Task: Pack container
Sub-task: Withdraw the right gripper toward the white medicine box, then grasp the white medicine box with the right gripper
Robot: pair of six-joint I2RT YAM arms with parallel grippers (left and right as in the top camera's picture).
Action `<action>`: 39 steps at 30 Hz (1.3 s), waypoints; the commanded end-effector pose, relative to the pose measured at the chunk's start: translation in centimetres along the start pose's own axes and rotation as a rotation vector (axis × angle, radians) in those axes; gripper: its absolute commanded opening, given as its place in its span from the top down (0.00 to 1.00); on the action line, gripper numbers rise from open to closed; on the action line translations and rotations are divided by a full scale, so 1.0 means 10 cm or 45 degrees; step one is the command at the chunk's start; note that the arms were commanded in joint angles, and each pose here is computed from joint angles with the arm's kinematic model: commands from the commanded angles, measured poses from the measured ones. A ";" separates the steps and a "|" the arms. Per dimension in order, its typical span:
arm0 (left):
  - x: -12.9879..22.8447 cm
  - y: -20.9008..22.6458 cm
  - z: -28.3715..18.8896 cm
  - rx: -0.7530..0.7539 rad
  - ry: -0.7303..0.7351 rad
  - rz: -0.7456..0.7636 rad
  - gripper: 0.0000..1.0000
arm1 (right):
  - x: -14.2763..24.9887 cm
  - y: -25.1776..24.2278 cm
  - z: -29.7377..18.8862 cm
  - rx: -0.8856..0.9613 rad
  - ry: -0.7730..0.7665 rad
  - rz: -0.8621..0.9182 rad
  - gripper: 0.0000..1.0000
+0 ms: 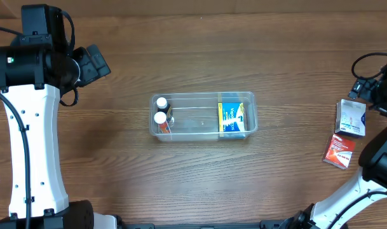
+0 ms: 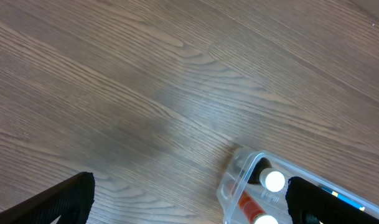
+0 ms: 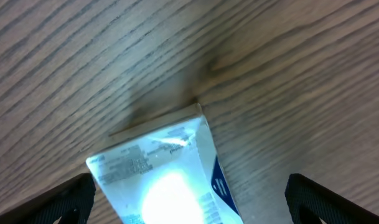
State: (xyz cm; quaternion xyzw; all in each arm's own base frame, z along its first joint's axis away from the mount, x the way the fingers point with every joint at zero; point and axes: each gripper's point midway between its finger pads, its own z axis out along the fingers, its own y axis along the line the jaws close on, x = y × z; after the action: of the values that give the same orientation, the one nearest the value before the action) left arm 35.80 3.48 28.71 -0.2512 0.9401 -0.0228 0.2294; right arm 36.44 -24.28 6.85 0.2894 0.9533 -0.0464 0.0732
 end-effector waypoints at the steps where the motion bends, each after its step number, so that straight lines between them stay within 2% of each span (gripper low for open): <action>1: -0.05 -0.03 -0.09 0.026 -0.041 0.023 0.00 | 0.07 0.05 0.15 -0.026 0.027 -0.009 0.00; 17: -0.06 -0.04 -0.09 0.028 -0.047 0.023 0.00 | 0.39 0.11 0.60 -0.063 0.078 -0.009 0.00; 39: -0.06 -0.04 -0.09 0.028 -0.046 0.024 0.00 | 0.37 0.11 0.57 -0.061 0.072 -0.009 0.00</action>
State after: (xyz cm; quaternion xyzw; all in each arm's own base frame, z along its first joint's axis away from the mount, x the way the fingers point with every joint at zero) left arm 35.97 3.49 28.80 -0.2510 0.9392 -0.0235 0.2333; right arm 34.86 -21.70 0.65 0.2852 0.9569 -0.0078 0.0545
